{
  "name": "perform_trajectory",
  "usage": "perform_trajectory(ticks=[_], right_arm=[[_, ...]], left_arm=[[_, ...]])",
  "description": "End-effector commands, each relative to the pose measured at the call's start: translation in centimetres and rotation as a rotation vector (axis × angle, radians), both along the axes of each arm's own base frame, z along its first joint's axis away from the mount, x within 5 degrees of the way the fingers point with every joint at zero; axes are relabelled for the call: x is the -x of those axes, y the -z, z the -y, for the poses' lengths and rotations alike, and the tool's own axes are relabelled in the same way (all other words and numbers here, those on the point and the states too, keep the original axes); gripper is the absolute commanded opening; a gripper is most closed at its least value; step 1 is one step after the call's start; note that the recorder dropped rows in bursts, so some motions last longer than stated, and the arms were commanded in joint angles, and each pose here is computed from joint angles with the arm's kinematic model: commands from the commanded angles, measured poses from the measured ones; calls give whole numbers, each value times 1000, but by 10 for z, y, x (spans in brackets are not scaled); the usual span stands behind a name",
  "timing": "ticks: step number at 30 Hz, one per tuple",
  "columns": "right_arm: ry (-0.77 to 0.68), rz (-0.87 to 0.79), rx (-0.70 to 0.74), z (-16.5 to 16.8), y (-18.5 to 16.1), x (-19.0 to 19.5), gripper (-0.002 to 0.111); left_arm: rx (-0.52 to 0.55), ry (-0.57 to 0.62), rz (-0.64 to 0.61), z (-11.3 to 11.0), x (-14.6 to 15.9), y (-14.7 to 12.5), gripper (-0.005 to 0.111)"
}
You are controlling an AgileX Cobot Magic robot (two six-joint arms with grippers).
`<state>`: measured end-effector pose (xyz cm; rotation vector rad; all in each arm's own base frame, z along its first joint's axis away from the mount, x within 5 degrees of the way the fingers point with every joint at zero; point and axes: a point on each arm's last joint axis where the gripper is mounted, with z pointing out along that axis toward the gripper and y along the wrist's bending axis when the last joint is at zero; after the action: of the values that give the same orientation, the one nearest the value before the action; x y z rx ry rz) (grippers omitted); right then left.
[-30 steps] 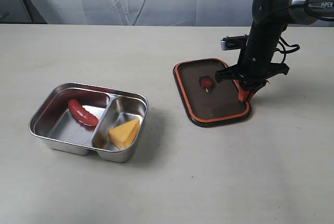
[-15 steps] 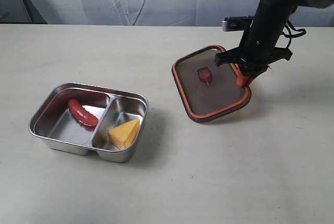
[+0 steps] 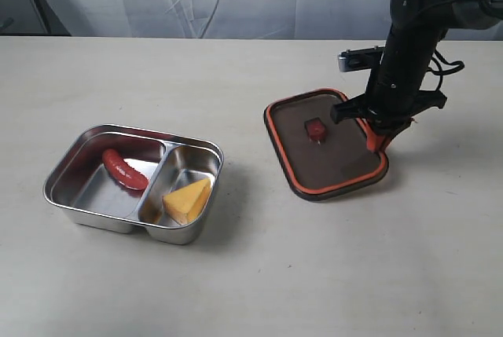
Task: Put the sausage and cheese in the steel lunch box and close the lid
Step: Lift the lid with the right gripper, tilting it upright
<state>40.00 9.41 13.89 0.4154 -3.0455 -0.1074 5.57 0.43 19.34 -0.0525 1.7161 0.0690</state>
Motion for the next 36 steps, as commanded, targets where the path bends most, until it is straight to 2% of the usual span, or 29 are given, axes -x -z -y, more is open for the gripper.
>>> perform_trajectory(ticks=[1,10,13,15,17,22,36], right_arm=[[-23,-55,13,2,14,2,-1],[-60,-60,10,2,16,2,0],[-75,-68,10,2,16,3,15],[-75,-68,10,2,16,3,31],[-75,-68,10,2,16,3,38],[-74,-63,9,2,16,2,34],[-66,-87,13,2,28,2,34]], left_arm=[[9,0,2,0,0,1,0],[9,0,2,0,0,1,0],[9,0,2,0,0,1,0],[9,0,2,0,0,1,0],[9,0,2,0,0,1,0],[9,0,2,0,0,1,0],[9,0,2,0,0,1,0]])
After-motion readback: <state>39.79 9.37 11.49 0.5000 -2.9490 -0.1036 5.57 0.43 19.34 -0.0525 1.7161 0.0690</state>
